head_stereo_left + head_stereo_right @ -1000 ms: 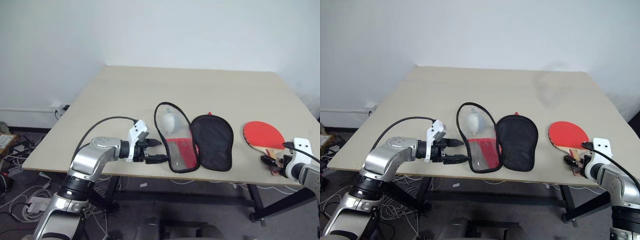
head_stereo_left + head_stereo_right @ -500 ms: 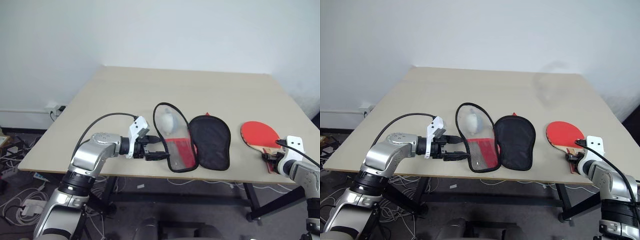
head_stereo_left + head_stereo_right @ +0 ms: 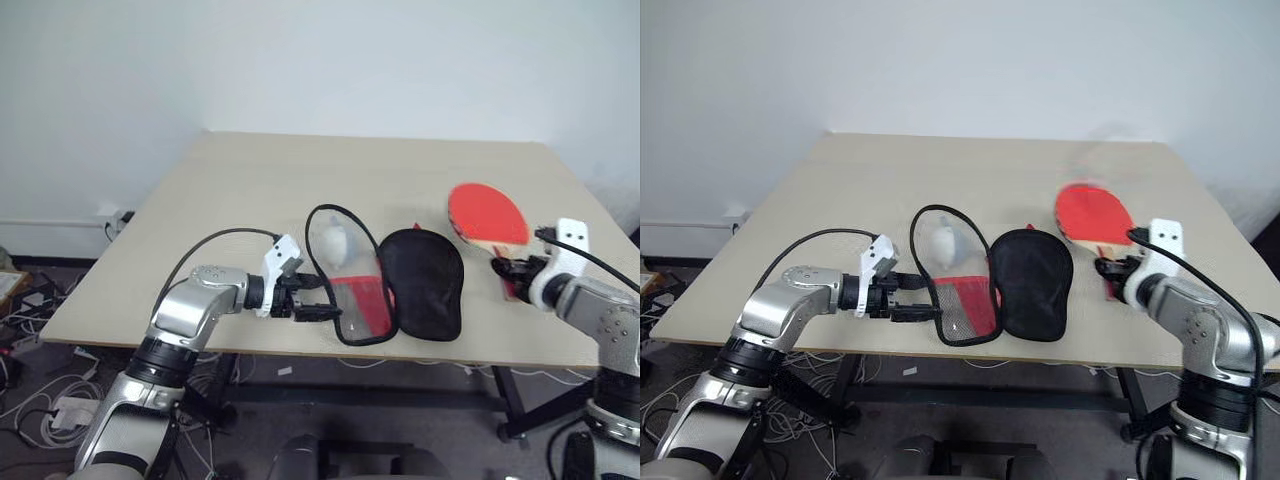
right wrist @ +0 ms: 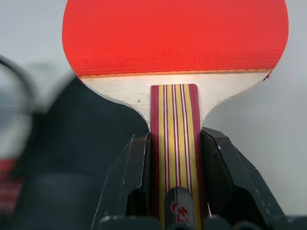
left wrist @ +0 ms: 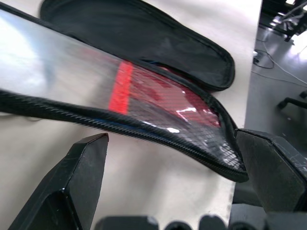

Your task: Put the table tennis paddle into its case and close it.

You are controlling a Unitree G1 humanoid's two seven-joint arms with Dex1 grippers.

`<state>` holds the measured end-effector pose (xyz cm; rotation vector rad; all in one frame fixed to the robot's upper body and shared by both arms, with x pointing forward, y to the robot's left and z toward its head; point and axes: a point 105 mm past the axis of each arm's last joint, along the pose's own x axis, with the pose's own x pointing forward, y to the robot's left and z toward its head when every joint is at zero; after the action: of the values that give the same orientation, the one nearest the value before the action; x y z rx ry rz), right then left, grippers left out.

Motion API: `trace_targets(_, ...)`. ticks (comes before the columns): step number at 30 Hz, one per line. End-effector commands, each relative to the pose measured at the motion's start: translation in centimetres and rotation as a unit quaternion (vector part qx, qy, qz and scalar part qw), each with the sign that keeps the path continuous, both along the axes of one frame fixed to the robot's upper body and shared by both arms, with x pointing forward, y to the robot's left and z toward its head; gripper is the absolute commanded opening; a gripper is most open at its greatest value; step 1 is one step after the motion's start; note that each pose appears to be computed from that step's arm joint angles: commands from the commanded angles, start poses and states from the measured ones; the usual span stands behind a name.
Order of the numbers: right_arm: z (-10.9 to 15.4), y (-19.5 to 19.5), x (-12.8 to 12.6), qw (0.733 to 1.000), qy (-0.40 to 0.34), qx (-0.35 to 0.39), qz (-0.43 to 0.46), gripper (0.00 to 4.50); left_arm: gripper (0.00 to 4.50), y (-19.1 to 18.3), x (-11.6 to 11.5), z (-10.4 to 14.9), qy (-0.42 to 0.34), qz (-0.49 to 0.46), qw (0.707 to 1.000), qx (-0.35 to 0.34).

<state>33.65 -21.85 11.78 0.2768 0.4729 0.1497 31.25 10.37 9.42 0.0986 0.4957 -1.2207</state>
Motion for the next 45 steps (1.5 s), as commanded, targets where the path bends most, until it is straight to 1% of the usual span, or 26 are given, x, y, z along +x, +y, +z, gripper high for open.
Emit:
trace_targets(1, 1.0, 2.5, 0.4, 0.999, -0.003, 0.040, -0.007, 1.12, 4.50, -0.4, 0.5, 1.3, -0.028, -0.012, 1.000, -0.002)
trace_targets(3, 0.3, 4.1, 0.4, 0.998, 0.012, 0.056, -0.006, 1.12, 4.50, -0.5, 0.5, 1.3, -0.028, -0.014, 0.999, -0.002)
trace_targets(6, -0.8, 6.2, -0.1, 0.998, 0.028, 0.062, 0.003, 1.12, 4.50, -0.6, 0.5, 1.2, -0.030, -0.017, 0.999, -0.001)
trace_targets(9, -1.5, 6.7, -0.5, 0.997, 0.042, 0.068, -0.001, 1.12, 4.50, -0.7, 0.7, 1.4, -0.032, -0.014, 0.999, -0.004)
trace_targets(12, -2.3, 6.7, -1.1, 0.996, 0.056, 0.068, -0.008, 1.12, 4.50, -0.7, 0.6, 1.2, -0.033, -0.016, 0.999, -0.002)
trace_targets(16, -3.5, 5.7, -1.5, 0.996, 0.071, 0.046, -0.030, 1.12, 4.50, -0.8, 0.8, 1.4, -0.037, -0.016, 0.999, -0.001)
trace_targets(31, -4.4, 4.2, -1.8, 0.996, 0.072, 0.005, -0.052, 1.12, 4.50, -0.8, 1.2, 1.3, -0.041, -0.017, 0.999, 0.001)
trace_targets(34, -4.6, 4.4, -1.8, 0.996, 0.073, -0.005, -0.046, 1.12, 4.50, -0.7, 1.2, 1.3, -0.041, -0.017, 0.999, 0.000)
trace_targets(41, -4.8, 4.8, -1.8, 0.997, 0.069, -0.020, -0.042, 3.59, 4.50, -0.7, 1.2, 1.3, -0.042, -0.019, 0.999, 0.003)
trace_targets(43, -4.5, 4.8, -1.8, 0.997, 0.058, -0.023, -0.036, 4.26, 4.50, -0.7, 1.3, 1.4, -0.043, -0.020, 0.999, 0.002)
trace_targets(44, -4.1, 4.8, -1.7, 0.998, 0.049, -0.022, -0.033, 4.46, 4.50, -0.7, 1.3, 1.4, -0.043, -0.020, 0.999, 0.002)
trace_targets(45, -3.1, 5.0, -1.4, 0.999, 0.022, -0.016, -0.029, 4.46, 4.50, -0.7, 1.3, 1.4, -0.043, -0.021, 0.999, 0.002)
